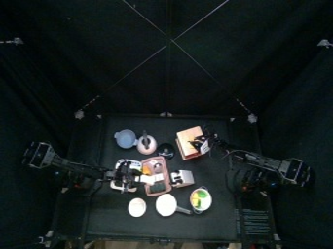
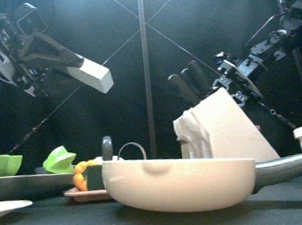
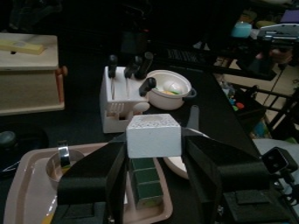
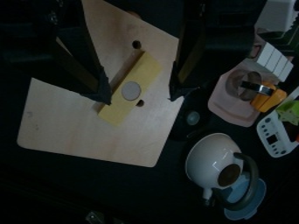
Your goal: Place egg block on drawer
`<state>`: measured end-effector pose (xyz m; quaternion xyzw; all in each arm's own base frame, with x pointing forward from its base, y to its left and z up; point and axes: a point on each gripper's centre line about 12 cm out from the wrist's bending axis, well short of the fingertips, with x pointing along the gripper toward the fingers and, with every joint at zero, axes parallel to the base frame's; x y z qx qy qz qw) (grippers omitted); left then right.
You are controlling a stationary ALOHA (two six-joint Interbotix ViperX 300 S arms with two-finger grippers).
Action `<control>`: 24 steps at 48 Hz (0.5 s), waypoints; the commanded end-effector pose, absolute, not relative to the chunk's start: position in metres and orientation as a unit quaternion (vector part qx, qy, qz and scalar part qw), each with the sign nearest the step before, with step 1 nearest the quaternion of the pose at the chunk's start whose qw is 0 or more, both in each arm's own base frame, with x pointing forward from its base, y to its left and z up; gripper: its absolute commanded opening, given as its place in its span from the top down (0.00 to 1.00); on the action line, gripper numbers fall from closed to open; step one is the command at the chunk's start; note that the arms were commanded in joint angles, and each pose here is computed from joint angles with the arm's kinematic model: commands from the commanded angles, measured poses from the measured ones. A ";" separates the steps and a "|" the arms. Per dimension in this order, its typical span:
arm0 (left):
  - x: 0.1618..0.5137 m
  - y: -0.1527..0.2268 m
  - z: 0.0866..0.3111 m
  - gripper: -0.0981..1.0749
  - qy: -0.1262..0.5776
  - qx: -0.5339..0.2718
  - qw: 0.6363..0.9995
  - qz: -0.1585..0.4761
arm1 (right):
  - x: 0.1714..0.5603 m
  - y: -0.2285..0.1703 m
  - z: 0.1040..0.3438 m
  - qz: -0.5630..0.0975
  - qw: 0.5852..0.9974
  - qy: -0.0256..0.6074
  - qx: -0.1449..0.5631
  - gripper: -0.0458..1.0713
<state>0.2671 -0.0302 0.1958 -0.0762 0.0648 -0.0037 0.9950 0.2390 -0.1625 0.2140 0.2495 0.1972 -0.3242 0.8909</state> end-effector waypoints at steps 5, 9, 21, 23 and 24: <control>0.269 -0.031 0.202 0.36 0.053 -0.077 0.996 -0.005 | 0.245 -0.161 0.225 -0.315 0.900 0.184 0.240 0.17; 0.269 -0.030 0.202 0.36 0.053 -0.078 0.996 -0.004 | 0.245 -0.160 0.225 -0.314 0.901 0.184 0.238 0.17; 0.269 -0.031 0.202 0.36 0.053 -0.077 0.996 -0.005 | 0.254 -0.152 0.232 -0.295 0.909 0.180 0.232 0.17; 0.269 -0.031 0.202 0.36 0.053 -0.077 0.996 -0.005 | 0.257 -0.148 0.235 -0.287 0.913 0.178 0.229 0.17; 0.269 -0.031 0.202 0.36 0.053 -0.077 0.996 -0.005 | 0.259 -0.146 0.236 -0.282 0.916 0.177 0.226 0.17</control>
